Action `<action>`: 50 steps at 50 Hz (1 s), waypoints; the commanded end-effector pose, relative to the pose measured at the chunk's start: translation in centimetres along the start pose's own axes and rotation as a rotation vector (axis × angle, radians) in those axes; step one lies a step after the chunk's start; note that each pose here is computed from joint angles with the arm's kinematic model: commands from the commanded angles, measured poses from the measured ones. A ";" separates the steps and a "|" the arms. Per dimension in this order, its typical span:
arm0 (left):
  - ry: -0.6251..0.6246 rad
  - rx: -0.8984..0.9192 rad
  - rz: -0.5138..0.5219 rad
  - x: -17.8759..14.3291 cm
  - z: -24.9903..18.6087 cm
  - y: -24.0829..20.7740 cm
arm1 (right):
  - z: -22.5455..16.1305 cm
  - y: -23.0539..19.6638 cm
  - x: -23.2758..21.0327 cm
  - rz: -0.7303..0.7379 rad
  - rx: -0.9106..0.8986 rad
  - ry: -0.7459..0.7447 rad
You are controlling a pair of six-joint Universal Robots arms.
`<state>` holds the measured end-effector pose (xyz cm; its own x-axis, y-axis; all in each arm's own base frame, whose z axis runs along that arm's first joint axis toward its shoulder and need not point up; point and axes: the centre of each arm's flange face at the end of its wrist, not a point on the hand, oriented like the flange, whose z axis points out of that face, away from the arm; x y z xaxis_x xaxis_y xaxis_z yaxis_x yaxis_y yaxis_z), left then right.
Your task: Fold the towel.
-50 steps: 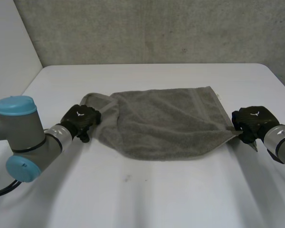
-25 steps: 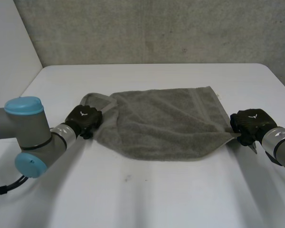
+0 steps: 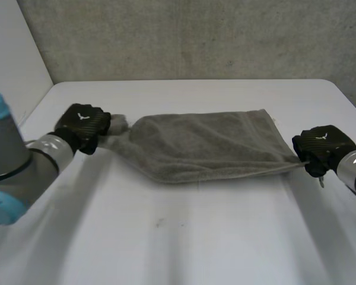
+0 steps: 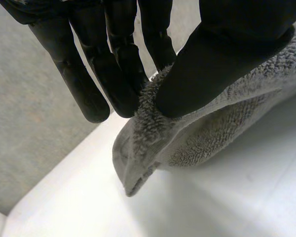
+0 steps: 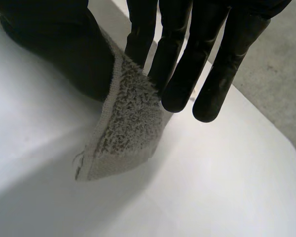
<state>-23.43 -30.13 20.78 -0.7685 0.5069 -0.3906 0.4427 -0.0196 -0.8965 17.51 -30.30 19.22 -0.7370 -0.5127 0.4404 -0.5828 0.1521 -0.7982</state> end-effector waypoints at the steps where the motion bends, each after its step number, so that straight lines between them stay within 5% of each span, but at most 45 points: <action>1: 0.039 -0.106 0.018 0.3 -7.1 -2.3 | -4.7 -1.8 -0.2 -0.249 -0.075 -0.052; 10: 0.161 -0.336 0.232 1.6 -12.3 -0.1 | -8.3 -1.8 -1.7 -0.396 -0.164 -0.168; 17: 0.206 -0.413 0.276 2.7 -12.9 2.1 | -8.2 0.0 -2.4 -0.461 -0.253 -0.221; 28: 0.216 -0.472 0.289 2.0 -7.8 4.5 | -3.5 1.4 -3.2 -0.537 -0.342 -0.246; 33: 0.140 -0.421 0.322 0.1 -3.4 3.5 | -0.5 -1.3 -2.4 -0.584 -0.242 -0.114; 39: -0.058 -0.139 0.392 -2.2 2.8 -4.7 | 3.2 -9.9 2.0 -0.525 0.088 0.243; 41: -0.139 -0.029 0.395 -3.2 3.8 -7.9 | 2.5 -15.9 5.0 -0.415 0.357 0.456; 43: -0.303 0.231 0.373 -5.6 4.1 -14.4 | 1.5 -18.4 6.3 -0.350 0.500 0.547; 46: -0.436 0.461 0.311 -7.5 4.0 -18.5 | -1.2 -21.6 8.4 -0.255 0.740 0.680; 50: -0.520 0.648 0.230 -8.7 3.3 -21.0 | -2.5 -22.3 8.6 -0.241 0.841 0.727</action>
<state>-27.23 -37.29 31.80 -0.6850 0.1984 -0.7010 0.6401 -0.2955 -0.7092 23.88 -37.45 37.83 -0.7246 0.1026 0.6815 -0.6399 -0.4673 -0.6100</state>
